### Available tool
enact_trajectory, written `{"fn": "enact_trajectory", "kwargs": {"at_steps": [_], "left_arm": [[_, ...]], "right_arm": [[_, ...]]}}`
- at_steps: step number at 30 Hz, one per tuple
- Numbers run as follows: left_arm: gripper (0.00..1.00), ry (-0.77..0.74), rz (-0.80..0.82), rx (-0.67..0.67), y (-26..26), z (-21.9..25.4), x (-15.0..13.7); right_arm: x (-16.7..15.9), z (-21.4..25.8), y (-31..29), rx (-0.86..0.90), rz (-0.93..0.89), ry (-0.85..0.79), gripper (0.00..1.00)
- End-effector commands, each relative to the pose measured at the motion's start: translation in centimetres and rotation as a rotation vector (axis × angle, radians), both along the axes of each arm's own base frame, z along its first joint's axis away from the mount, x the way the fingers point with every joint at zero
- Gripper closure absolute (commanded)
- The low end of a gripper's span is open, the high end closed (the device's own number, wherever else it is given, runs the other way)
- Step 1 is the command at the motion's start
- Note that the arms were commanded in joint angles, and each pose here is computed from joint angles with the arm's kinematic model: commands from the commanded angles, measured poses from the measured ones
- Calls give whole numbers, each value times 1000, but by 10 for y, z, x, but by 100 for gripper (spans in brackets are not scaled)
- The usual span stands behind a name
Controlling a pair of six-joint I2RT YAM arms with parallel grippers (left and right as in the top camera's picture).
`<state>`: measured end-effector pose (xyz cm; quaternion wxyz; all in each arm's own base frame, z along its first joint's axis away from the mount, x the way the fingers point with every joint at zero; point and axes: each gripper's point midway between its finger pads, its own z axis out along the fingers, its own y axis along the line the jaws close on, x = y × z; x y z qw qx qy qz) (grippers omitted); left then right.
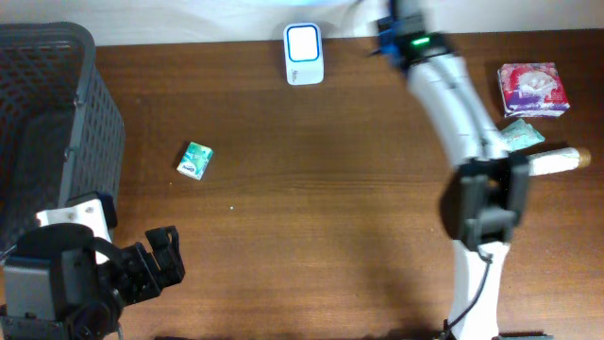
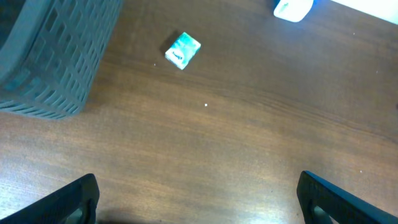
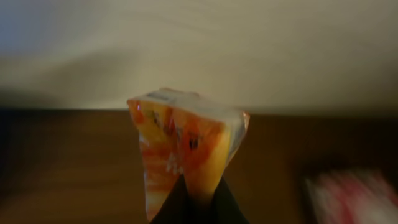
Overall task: Scan the item barcode
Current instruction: 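Carry the orange pack to the right side and release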
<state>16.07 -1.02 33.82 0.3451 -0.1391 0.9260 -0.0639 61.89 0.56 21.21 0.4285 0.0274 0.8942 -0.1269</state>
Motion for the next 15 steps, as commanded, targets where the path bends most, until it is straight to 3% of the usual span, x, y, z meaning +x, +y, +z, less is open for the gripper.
{"fn": "enact_trajectory", "kwargs": {"at_steps": [1,4,9,10,12,14,15], "left_arm": [[1,-6,13,4,2,1,0],[1,-6,13,4,2,1,0],[1,-6,13,4,2,1,0],[1,-6,13,4,2,1,0],[1,-5,13,4,2,1,0],[1,-6,13,4,2,1,0],[1,-6,13,4,2,1,0]], "right_arm": [[-46,-28,-108,196,-400,94,96],[-95,-55,-179,218,-576,233,96],[-146,-81,-249,237,-735,321,95],[-150,-86,-257,241,-752,324,91],[-156,-94,-269,245,-778,322,70],[-158,-98,-272,246,-783,319,68],[-154,-98,-271,252,-775,310,55]]}}
